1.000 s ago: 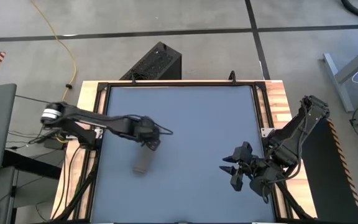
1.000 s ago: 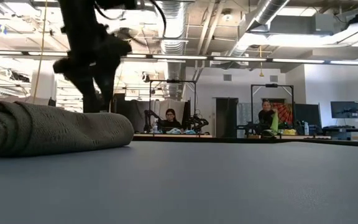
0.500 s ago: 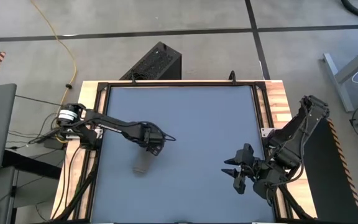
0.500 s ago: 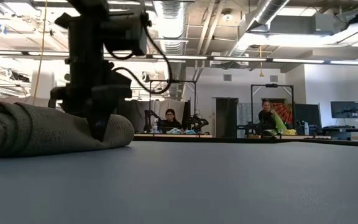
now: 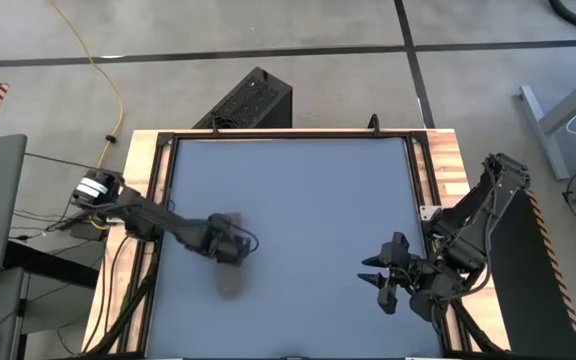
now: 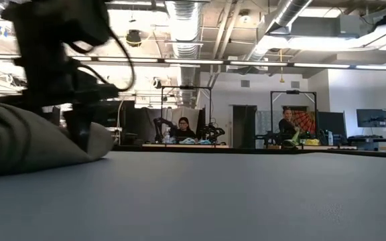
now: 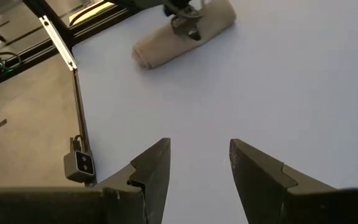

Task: Roll towel
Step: Roll the grey towel

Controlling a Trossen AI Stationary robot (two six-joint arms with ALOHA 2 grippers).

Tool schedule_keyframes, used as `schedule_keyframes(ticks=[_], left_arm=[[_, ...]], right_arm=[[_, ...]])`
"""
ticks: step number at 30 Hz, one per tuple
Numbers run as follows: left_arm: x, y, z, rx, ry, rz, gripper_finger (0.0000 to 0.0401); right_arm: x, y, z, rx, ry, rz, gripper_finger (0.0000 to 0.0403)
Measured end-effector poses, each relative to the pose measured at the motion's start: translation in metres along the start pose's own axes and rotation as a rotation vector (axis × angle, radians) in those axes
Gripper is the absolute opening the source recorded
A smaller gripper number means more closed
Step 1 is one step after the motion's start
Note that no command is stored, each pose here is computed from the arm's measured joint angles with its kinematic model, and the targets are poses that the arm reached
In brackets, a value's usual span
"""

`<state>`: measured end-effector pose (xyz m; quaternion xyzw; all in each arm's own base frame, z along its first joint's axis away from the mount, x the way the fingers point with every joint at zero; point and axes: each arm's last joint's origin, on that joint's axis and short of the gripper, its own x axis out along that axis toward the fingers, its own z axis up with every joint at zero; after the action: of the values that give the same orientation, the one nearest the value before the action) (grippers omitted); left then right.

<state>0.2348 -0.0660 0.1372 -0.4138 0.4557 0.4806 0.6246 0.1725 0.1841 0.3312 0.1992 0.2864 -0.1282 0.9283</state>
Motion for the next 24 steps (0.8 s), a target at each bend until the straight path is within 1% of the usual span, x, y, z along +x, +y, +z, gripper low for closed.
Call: schedule_keyframes(ticks=[7, 10, 14, 18, 24], left_arm=[[-0.012, 0.011, -0.05, -0.062, -0.003, -0.052, 0.0254], [-0.017, 0.016, -0.069, -0.051, 0.005, -0.09, 0.0254], [-0.025, 0.022, -0.088, -0.003, 0.022, -0.125, 0.0254], [-0.032, 0.024, -0.099, 0.034, 0.039, -0.142, 0.0254], [-0.033, 0.025, -0.1, 0.083, 0.032, -0.132, 0.0254]], right_arm=[[0.0, 0.0, 0.0, -0.001, 0.0, 0.0, 0.0191], [0.0, 0.0, 0.0, 0.0, -0.001, -0.002, 0.0191], [0.002, -0.001, 0.002, 0.007, -0.005, -0.009, 0.0191], [0.004, -0.002, 0.004, 0.016, -0.01, -0.02, 0.0191], [0.007, -0.003, 0.008, 0.032, -0.02, -0.028, 0.0191]])
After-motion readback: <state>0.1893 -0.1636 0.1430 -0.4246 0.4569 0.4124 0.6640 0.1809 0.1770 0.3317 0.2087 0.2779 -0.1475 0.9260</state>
